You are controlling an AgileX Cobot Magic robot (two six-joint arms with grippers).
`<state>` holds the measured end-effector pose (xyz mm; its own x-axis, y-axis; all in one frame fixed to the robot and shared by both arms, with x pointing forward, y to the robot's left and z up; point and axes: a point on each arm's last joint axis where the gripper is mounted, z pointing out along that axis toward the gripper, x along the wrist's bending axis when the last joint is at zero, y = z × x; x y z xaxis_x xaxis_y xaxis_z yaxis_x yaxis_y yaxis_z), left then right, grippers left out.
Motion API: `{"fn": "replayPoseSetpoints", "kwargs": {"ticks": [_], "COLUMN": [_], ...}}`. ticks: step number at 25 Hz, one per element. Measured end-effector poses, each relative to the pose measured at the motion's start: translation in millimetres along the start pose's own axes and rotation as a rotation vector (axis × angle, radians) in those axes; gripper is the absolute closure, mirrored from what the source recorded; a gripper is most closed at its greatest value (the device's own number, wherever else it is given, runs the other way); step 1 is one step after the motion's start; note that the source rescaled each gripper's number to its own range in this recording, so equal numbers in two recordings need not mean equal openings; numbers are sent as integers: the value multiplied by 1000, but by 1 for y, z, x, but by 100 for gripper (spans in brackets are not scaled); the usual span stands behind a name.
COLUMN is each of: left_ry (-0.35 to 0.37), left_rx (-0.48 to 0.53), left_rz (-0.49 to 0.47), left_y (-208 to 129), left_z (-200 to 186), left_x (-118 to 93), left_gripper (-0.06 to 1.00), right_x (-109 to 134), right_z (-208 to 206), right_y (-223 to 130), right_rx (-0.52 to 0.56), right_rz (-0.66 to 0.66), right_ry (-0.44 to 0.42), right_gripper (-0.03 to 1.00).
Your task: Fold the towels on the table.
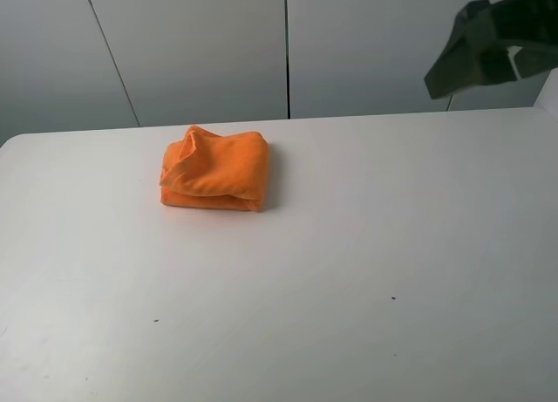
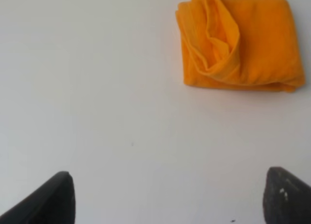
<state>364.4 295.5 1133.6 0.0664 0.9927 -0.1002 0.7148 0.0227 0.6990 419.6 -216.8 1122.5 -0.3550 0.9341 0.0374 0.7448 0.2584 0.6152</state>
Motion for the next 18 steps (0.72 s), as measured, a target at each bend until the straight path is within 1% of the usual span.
{"fn": "replayPoseSetpoints", "kwargs": {"ticks": [6, 9, 13, 18], "left_ry": [-3, -1, 2, 5], "left_rx": [-170, -251, -299, -324], "left_rz": [37, 52, 68, 93], "left_y": [-60, -84, -116, -146], "left_z": [-49, -61, -62, -51], "left_x": [-11, -14, -16, -15], "left_gripper": [-5, -5, -5, -5], "right_x": [-10, -13, -16, -16], "right_z": [-73, -93, -98, -83], "right_y": [-89, -126, -162, -193], "right_rx": [-162, -247, -341, -372], "right_rz": [1, -11, -32, -76], "right_ry": [-14, -14, -16, 10], "right_gripper": [-3, -3, -3, -3]}}
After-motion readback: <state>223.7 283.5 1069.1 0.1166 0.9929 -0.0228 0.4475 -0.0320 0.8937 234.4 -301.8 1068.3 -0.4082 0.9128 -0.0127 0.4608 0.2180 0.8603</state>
